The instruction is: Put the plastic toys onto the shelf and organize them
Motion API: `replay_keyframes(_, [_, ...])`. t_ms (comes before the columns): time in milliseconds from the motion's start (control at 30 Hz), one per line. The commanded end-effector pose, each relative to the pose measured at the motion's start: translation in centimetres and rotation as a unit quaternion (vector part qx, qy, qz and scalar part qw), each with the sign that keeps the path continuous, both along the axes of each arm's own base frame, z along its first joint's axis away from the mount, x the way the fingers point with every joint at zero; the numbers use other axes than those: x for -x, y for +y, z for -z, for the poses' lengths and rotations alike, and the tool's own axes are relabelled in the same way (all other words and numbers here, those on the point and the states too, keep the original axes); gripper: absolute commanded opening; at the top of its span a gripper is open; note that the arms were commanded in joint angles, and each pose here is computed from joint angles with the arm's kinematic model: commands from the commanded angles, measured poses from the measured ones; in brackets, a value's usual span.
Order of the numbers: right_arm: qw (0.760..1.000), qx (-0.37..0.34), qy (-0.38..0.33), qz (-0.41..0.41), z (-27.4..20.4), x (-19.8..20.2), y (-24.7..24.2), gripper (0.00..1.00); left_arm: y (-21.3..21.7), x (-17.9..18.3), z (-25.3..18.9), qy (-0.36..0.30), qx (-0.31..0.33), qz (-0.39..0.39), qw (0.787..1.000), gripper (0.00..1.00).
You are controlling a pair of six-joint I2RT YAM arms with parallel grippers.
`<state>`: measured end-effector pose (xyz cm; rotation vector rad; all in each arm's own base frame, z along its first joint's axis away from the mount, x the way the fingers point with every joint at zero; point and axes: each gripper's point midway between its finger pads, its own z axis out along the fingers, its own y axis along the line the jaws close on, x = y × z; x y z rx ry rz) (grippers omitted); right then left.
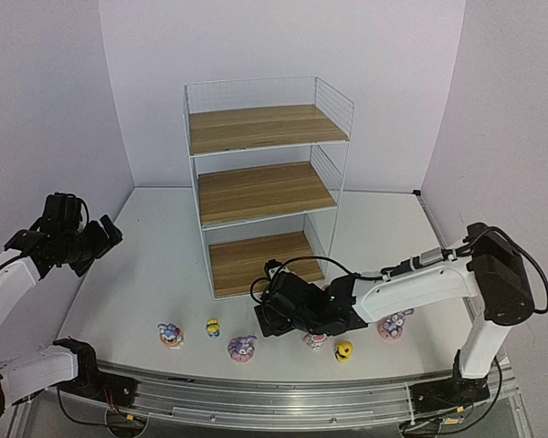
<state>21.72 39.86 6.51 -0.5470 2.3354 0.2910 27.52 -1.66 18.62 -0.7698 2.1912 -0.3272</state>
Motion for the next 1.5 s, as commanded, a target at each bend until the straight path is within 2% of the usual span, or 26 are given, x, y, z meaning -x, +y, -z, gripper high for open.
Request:
replay_keyframes(0, [0.999,-0.013,-0.024,0.023,-0.4,-1.2,1.0,0.86,0.3,-0.5,-0.3,-0.012,-0.009,0.0,1.0,1.0])
replay_keyframes(133, [1.0,-0.005,-0.021,0.021,0.6,-1.4,1.5,0.85,0.3,-0.5,-0.2,-0.01,-0.011,-0.001,1.0,1.0])
replay_keyframes(300, [1.0,-0.002,-0.019,0.018,1.3,-1.5,2.2,0.75,0.4,-0.5,-0.1,-0.009,-0.013,-0.003,1.0,1.0])
replay_keyframes(533, [0.999,0.005,-0.026,0.039,2.0,-1.9,1.5,0.65,0.4,-0.5,-0.1,-0.009,-0.012,-0.002,1.0,1.0])
replay_keyframes(733, [0.999,0.004,-0.027,0.046,1.9,-1.9,1.1,0.44,0.4,-0.5,-0.2,-0.009,-0.012,-0.002,1.0,1.0])
replay_keyframes(800, [0.999,0.001,-0.029,0.046,1.6,-1.9,1.0,0.34,0.4,-0.5,-0.1,-0.009,-0.013,-0.003,1.0,1.0])
replay_keyframes(900, [0.998,-0.008,-0.033,0.049,0.8,-1.9,0.8,0.26,0.4,-0.4,-0.1,-0.008,-0.012,-0.004,1.0,1.0])
replay_keyframes(1067, [0.996,-0.018,-0.068,0.062,-1.2,-3.0,-0.1,0.24,0.5,-0.3,-0.1,-0.009,-0.013,-0.006,1.0,1.0])
replay_keyframes(1267, [0.994,-0.063,-0.056,0.074,-1.9,-6.4,-1.1,0.22,0.4,-0.3,-0.1,-0.008,-0.011,-0.003,1.0,1.0])
replay_keyframes(1467, [0.992,-0.062,-0.075,0.082,-2.8,-9.6,-2.1,0.21,-0.1,-0.3,0.1,-0.009,-0.006,0.009,1.0,1.0])
